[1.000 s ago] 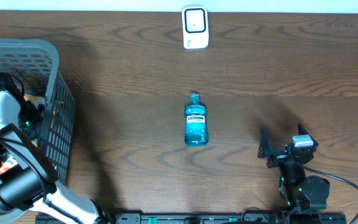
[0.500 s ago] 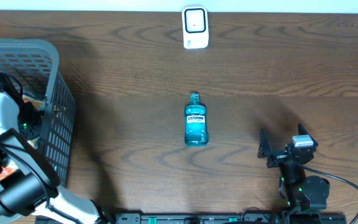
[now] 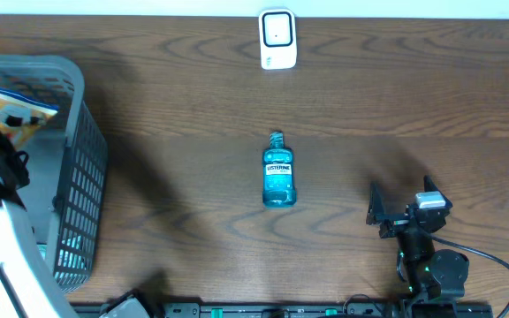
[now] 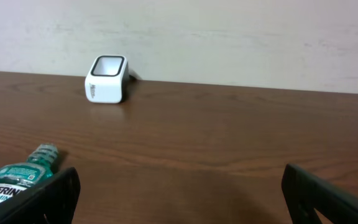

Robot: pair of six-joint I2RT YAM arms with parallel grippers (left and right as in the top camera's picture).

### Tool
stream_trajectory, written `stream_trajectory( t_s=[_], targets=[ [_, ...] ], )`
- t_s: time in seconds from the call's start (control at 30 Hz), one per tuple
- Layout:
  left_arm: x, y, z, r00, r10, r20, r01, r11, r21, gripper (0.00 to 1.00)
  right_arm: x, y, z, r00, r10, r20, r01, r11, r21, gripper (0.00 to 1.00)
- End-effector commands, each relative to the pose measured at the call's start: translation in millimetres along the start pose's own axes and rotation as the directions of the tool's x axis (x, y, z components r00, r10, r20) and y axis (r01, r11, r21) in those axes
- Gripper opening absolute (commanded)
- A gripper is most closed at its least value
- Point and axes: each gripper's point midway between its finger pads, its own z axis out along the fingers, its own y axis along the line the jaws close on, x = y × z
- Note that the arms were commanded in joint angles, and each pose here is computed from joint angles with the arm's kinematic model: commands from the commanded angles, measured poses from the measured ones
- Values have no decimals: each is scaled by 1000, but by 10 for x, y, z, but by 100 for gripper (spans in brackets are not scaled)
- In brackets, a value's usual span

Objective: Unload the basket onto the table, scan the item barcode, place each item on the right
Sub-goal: 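Lift the wipes packet out and carry it beside the Listerine bottle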

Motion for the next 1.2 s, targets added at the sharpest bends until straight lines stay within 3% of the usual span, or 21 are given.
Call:
stream_trajectory(
  t_s=[0.0, 0.1, 0.23, 0.37, 0.57, 0.6, 0.77, 0.9, 1.03, 1.1, 1.17],
  targets=[
    [-104, -178, -397, 999, 3, 40, -8, 992, 124, 7, 4, -1, -2, 1000, 14, 0, -14, 1000, 2, 99],
    [-81, -238, -647, 1000, 0, 22, -4, 980, 200, 7, 4, -1, -2, 1000, 14, 0, -14, 1000, 2, 99],
    [220, -347, -897, 988, 48, -147, -1, 954, 301, 7, 4, -1, -2, 1000, 14, 0, -14, 1000, 2, 99],
    [746, -395, -1063, 906, 219, -363, -71, 923, 379, 7, 4, -1, -2, 1000, 14, 0, -14, 1000, 2, 99],
    [1489, -296, -1293, 691, 576, -437, -310, 782, 541, 7, 4, -1, -2, 1000, 14, 0, -14, 1000, 2, 99],
    [1733, -229, -1376, 599, 677, -427, -376, 709, 597, 7, 4, -1, -2, 1000, 14, 0, -14, 1000, 2, 99],
    [2302, 46, -1461, 366, 870, -331, -548, 489, 678, 7, 4, -1, -2, 1000, 14, 0, -14, 1000, 2, 99],
    [2543, 416, -1260, 235, 929, -287, -725, 364, 585, 8, 4, -1, -2, 1000, 14, 0, -14, 1000, 2, 99],
    [2798, 855, -990, 92, 942, -322, -841, 247, 482, 7, 4, -1, -2, 1000, 14, 0, -14, 1000, 2, 99],
    [2918, 1110, -849, 48, 918, -393, -874, 229, 428, 7, 4, -1, -2, 1000, 14, 0, -14, 1000, 2, 99],
    [2963, 1332, -709, 44, 882, -468, -908, 231, 349, 7, 4, -1, -2, 1000, 14, 0, -14, 1000, 2, 99]
  ],
)
